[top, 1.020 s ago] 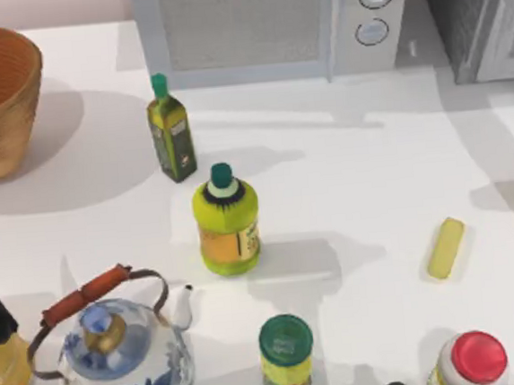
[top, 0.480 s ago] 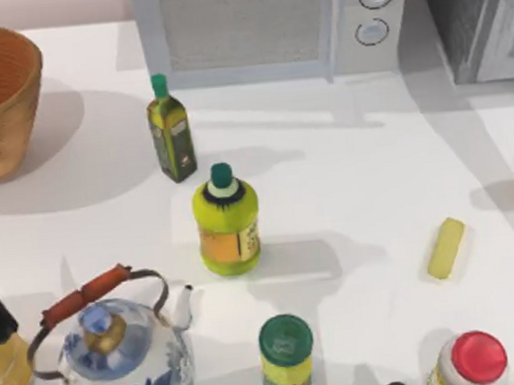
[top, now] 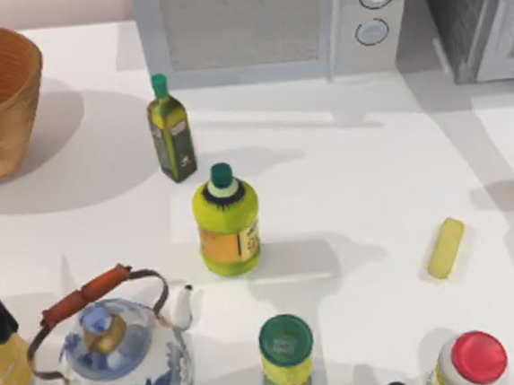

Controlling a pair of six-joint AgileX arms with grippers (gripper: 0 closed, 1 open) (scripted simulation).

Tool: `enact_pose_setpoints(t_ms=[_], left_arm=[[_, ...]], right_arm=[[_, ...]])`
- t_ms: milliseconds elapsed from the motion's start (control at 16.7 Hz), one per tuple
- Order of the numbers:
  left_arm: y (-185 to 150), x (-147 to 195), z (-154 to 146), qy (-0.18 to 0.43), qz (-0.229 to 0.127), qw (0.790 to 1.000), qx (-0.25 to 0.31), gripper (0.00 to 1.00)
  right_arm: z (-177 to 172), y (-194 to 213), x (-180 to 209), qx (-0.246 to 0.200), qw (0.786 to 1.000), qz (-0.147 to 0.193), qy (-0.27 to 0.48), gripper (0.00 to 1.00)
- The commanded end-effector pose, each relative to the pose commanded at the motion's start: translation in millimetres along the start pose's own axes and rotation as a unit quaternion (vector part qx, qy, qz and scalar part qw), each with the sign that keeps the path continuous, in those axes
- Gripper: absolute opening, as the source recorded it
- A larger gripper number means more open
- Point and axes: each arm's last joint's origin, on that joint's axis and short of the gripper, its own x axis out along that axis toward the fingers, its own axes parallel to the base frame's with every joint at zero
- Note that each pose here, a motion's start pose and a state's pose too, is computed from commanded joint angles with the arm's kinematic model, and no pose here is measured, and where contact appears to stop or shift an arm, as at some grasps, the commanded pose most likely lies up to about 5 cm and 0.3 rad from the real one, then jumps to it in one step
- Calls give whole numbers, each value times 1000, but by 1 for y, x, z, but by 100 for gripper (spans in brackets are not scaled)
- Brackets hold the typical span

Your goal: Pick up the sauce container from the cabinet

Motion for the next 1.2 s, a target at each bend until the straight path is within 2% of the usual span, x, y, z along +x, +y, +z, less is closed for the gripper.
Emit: enact_pose_setpoints(t_ms=[240,540,1200], left_arm=[[0,0,0,0,0,1000,0,100],[0,0,0,0,0,1000,0,100],[0,0,0,0,0,1000,0,100]], right_arm=[[-2,-1,23,0,1000,0,0,100],[-2,-1,27,0,1000,0,0,100],[-2,-1,27,0,1000,0,0,17]])
